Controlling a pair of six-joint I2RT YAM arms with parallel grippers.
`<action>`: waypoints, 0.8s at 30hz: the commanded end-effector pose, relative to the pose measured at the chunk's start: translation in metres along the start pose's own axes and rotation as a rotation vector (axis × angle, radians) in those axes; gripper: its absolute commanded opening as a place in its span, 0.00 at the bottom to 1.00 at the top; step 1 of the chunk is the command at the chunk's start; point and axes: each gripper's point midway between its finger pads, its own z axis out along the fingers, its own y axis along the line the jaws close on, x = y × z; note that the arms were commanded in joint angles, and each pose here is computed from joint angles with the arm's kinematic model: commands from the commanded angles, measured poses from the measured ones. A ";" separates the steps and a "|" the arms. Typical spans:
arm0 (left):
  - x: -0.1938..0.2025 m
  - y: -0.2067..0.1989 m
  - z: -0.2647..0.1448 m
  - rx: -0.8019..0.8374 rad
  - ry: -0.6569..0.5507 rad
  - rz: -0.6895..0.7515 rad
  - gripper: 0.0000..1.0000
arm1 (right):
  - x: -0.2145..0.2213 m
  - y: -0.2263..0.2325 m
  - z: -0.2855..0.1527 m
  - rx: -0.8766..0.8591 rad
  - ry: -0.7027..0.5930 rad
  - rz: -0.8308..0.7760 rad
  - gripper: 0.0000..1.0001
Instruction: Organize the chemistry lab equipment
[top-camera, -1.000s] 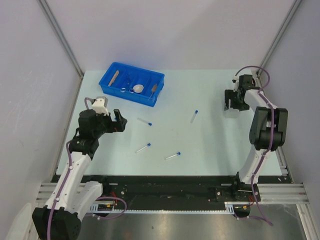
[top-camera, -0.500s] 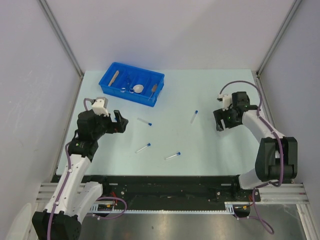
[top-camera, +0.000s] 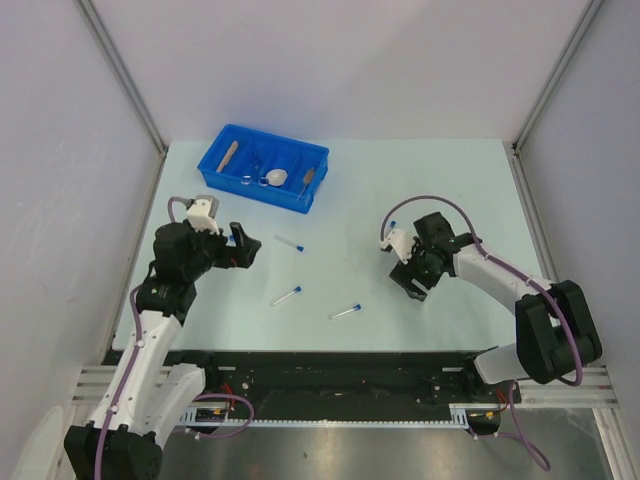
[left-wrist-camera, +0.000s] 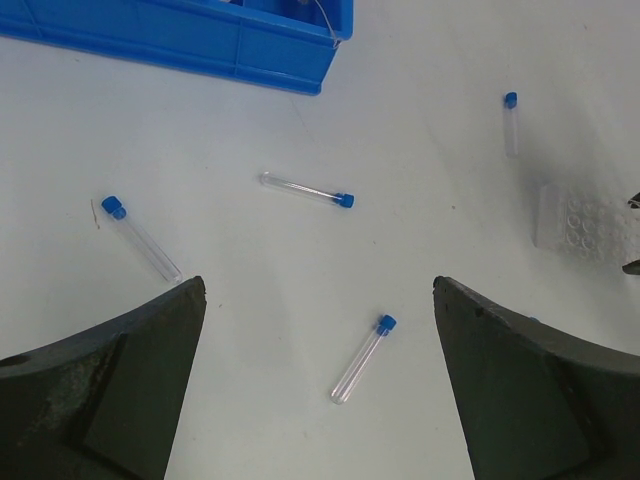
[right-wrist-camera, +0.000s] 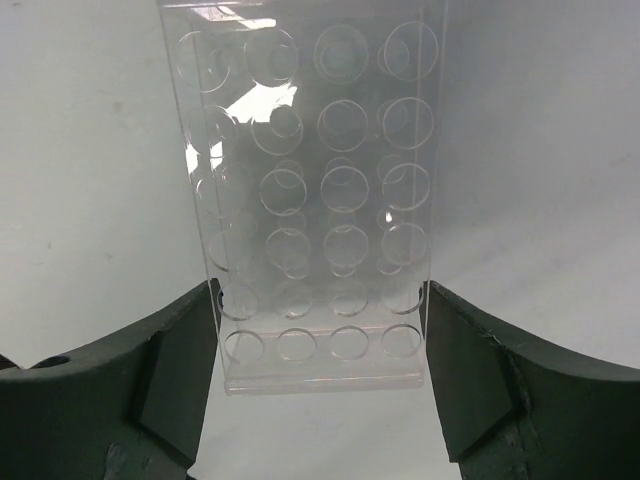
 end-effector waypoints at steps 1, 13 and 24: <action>-0.008 -0.008 -0.001 0.051 -0.038 0.065 1.00 | -0.011 0.019 -0.001 -0.114 -0.054 -0.267 0.56; 0.004 -0.067 -0.006 0.363 -0.018 0.147 0.99 | 0.007 0.034 0.008 -0.401 0.048 -0.249 1.00; 0.058 -0.117 0.003 0.510 0.156 0.276 0.95 | -0.045 0.003 -0.058 -0.204 -0.231 -0.254 1.00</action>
